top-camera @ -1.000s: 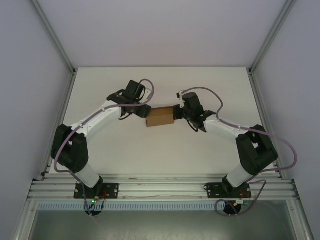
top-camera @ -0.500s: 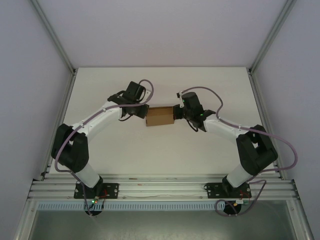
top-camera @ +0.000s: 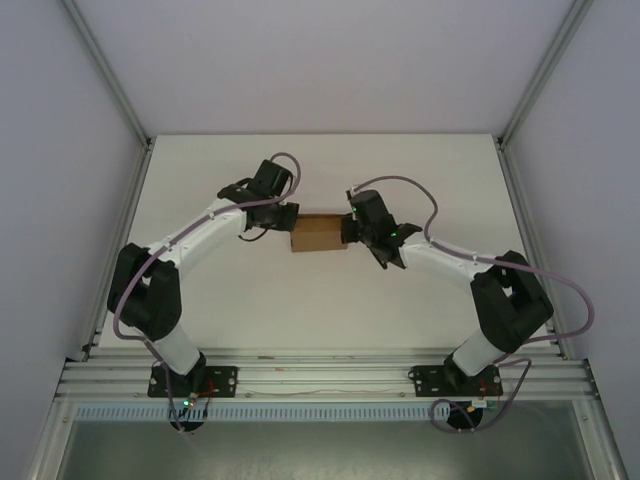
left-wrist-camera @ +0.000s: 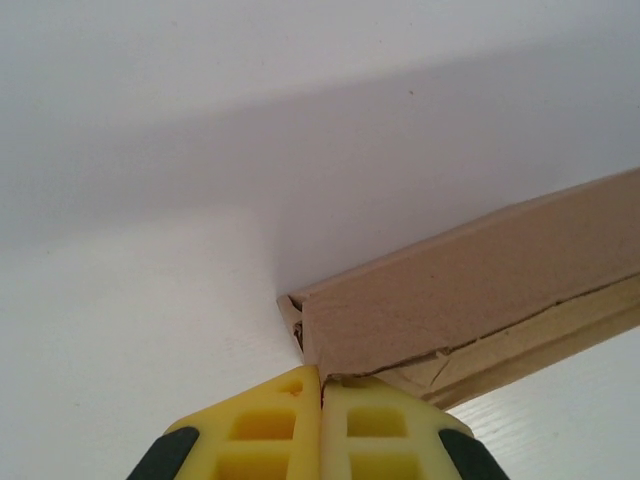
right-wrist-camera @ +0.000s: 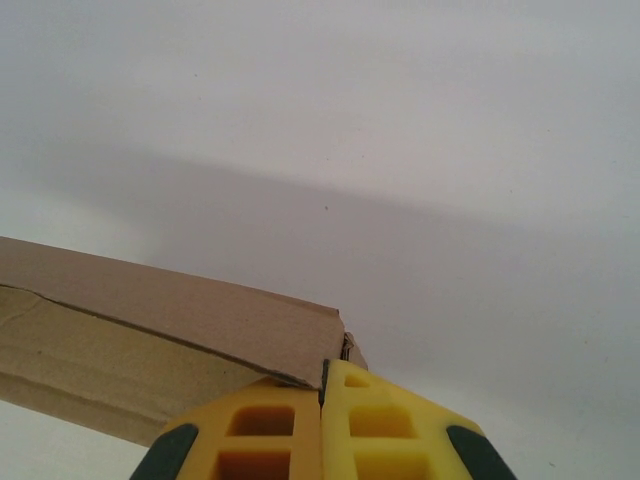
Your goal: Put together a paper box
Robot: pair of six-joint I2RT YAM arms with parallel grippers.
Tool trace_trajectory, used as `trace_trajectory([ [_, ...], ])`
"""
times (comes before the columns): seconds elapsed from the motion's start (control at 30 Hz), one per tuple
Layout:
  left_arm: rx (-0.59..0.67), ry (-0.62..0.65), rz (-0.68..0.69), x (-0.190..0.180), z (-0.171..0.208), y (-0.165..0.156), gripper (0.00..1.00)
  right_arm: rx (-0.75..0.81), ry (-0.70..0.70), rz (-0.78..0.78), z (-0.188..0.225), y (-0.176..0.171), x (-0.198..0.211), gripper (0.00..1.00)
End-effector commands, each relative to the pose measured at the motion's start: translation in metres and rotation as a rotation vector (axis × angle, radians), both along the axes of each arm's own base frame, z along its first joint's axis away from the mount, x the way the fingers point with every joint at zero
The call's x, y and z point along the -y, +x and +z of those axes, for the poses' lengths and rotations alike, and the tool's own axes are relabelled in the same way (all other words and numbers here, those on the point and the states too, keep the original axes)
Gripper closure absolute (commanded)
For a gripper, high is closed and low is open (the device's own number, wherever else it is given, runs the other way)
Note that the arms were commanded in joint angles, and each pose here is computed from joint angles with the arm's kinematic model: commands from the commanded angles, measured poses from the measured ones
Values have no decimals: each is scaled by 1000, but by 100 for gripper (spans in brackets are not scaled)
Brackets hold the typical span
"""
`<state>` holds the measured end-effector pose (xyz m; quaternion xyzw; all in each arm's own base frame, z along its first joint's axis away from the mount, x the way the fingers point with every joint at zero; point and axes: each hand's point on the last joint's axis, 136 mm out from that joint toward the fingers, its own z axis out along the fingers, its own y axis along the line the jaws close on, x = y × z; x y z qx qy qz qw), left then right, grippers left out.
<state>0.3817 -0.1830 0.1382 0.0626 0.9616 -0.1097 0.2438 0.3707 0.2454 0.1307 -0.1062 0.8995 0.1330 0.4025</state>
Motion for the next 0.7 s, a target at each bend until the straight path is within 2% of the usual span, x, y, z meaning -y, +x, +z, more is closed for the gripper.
trace_trajectory([
  [0.0,-80,-112,98,11,3,-3,100,-106,-109,-27,-30,-25,13,100],
  [0.13,-161,-215,125,16,2,-4,100,-115,-128,-22,-35,-31,11,100],
  [0.27,-262,-380,164,21,-3,-5,100,-137,-151,-19,-41,-35,13,100],
  [0.37,-310,-367,180,15,-8,-8,100,-144,-150,-9,-43,-37,12,100],
  [0.47,-314,-380,173,16,-2,-7,100,-148,-150,-2,-44,-38,11,100],
  [0.67,-327,-324,170,10,1,-7,100,-152,-156,1,-46,-38,11,100],
])
